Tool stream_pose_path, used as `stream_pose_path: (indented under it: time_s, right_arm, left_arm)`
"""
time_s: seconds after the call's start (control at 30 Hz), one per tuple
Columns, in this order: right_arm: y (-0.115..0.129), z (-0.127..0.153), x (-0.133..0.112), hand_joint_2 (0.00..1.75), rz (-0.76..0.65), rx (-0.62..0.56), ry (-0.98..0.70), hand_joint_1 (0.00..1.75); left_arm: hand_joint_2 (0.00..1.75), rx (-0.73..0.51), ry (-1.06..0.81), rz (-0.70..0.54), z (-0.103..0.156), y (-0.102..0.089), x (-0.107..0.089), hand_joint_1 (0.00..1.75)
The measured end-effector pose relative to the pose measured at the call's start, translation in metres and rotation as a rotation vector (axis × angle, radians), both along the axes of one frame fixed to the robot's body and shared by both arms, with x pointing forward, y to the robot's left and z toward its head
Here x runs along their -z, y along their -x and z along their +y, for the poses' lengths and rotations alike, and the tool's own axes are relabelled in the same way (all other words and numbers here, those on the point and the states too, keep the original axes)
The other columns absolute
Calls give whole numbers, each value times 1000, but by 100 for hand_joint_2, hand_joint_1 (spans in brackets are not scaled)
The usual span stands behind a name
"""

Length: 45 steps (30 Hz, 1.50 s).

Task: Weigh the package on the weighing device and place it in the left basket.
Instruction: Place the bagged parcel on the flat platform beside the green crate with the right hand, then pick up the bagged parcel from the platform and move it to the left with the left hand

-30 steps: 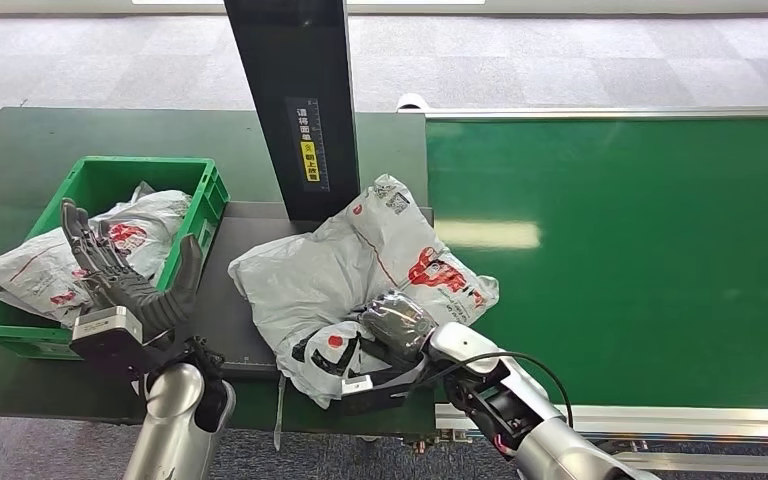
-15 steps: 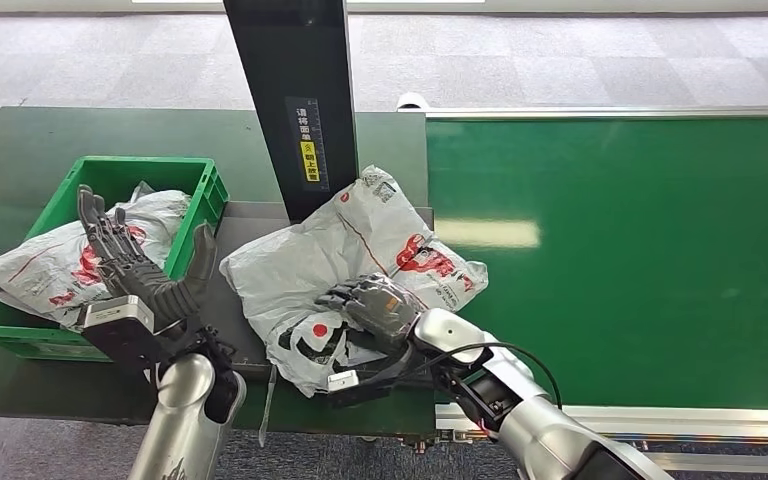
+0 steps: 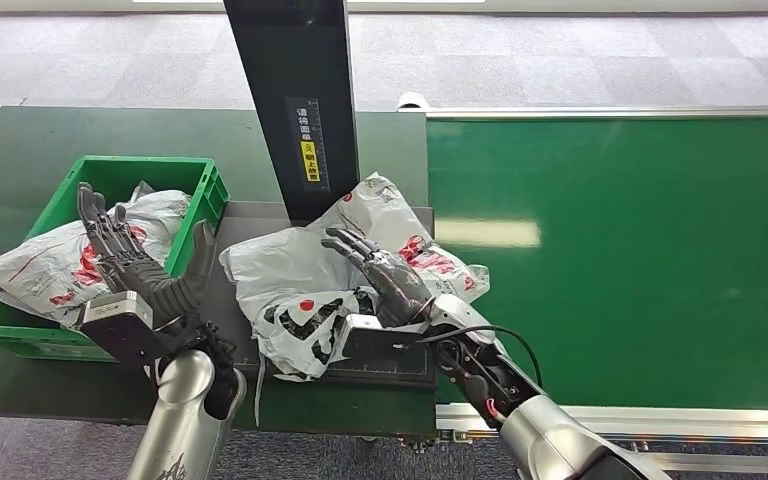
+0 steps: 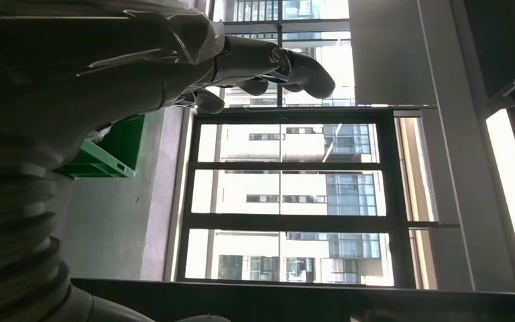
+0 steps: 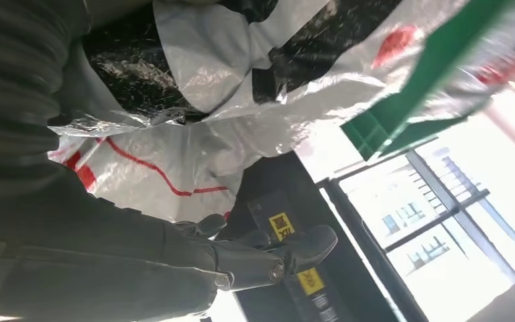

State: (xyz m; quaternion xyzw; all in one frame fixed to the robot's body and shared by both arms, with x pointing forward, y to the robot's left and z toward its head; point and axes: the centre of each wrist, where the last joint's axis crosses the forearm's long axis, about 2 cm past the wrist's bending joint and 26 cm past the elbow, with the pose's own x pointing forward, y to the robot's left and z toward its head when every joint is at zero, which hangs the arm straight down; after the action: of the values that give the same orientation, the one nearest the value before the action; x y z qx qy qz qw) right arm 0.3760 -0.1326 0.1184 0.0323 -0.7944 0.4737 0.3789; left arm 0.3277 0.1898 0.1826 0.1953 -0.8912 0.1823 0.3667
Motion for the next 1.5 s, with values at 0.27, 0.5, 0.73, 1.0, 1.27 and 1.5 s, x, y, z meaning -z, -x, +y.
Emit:
stream_pose_path:
  time_s: [0.27, 0.5, 0.73, 1.0, 1.27, 1.5]
  right_arm:
    - [18, -32, -3, 0, 213, 40, -482, 0]
    - [28, -71, 0, 175, 283, 60, -673, 0]
    - [33, -90, 1, 175, 288, 87, -734, 0]
    - [40, -105, 6, 175, 298, 160, -820, 0]
    - [52, -125, 20, 175, 333, 337, -863, 0]
    - [51, -122, 20, 175, 351, 350, -834, 0]
  left_arm:
    - [175, 88, 79, 42, 2, -1, 12, 0]
    - [175, 147, 51, 76, 2, -2, 24, 0]
    - [175, 176, 25, 107, 0, -1, 33, 0]
    - [175, 513, 5, 192, -12, -3, 56, 0]
    - [175, 872, -221, 380, -31, 3, 75, 0]
    - [175, 955, -768, 523, -57, 5, 88, 0]
